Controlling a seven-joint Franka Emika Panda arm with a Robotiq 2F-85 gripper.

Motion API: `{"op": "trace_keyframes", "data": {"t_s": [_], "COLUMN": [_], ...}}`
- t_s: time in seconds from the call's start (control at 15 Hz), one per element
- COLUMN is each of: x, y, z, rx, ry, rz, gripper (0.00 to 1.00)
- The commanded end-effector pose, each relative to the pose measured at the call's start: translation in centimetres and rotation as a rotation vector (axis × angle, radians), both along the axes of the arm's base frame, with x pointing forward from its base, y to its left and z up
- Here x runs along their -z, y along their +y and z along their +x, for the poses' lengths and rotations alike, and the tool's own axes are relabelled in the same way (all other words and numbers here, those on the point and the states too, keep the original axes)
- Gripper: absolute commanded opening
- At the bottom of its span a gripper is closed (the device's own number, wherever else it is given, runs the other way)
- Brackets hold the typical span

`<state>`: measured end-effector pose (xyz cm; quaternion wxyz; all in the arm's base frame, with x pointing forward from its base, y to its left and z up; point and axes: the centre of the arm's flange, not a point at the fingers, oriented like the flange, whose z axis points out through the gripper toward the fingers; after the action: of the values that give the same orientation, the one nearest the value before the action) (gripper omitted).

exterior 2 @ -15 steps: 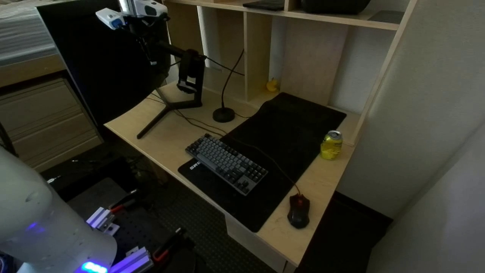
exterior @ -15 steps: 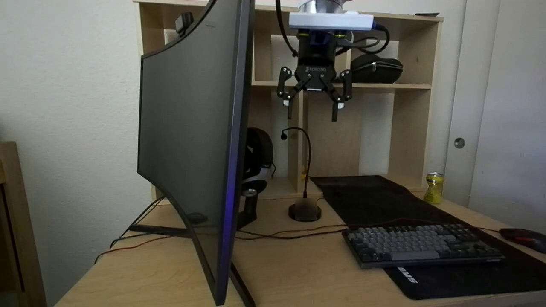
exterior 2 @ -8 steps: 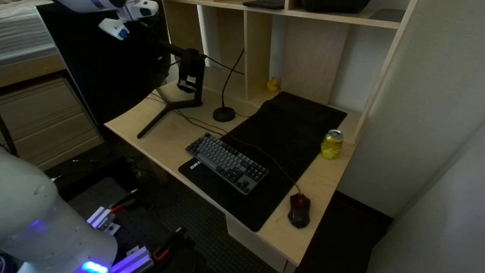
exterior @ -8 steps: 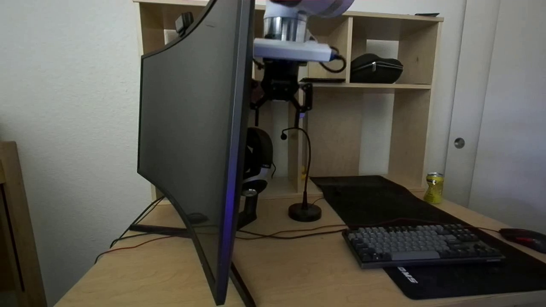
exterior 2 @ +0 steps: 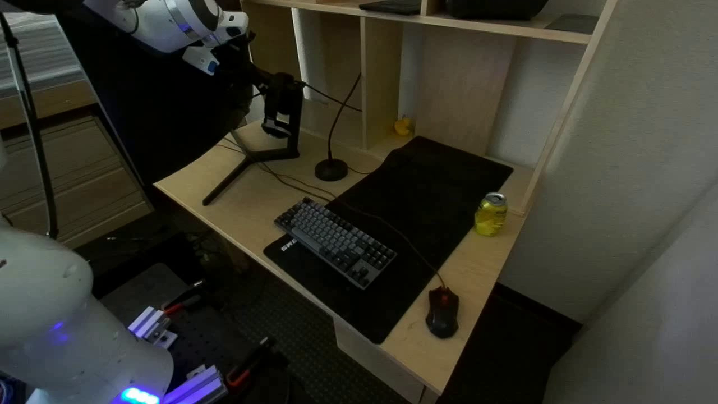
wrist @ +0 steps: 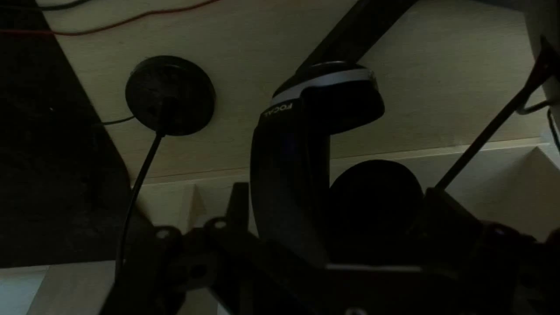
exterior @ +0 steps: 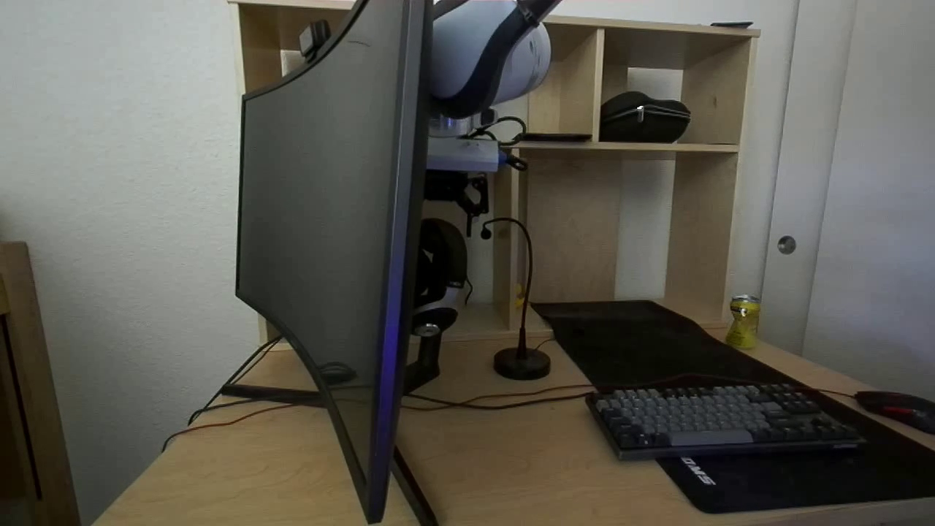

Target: Remove the headsets from the back of the monitor and place them on the desk

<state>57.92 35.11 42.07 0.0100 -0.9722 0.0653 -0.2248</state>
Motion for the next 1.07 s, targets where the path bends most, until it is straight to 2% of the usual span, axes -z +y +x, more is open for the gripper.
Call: {"op": "trace_keyframes", "data": {"t_s": [0.0, 0.2, 0.33, 0.4, 0.53, 0.67, 0.73, 0.8, 1.0], "x": [1.6, 4.2, 5.9, 5.3, 6.8, 6.4, 5.3, 5.1, 3.5], "y": [1.8, 4.5, 6.3, 1.8, 2.0, 4.1, -4.7, -5.3, -9.1], "z": [2.0, 6.8, 8.3, 3.6, 4.4, 6.1, 0.9, 1.0, 0.2], "rx": [0.014, 0.041, 0.050, 0.037, 0.046, 0.047, 0.043, 0.058, 0.079], "ry": [-0.035, -0.057, -0.035, -0.015, 0.002, 0.006, 0.003, -0.005, -0.017], "rz": [-0.084, -0.153, -0.176, -0.174, -0.191, -0.200, -0.186, -0.189, -0.154], "gripper": [1.00, 1.00, 1.00, 1.00, 1.00, 1.00, 0.75, 0.74, 0.52]}}
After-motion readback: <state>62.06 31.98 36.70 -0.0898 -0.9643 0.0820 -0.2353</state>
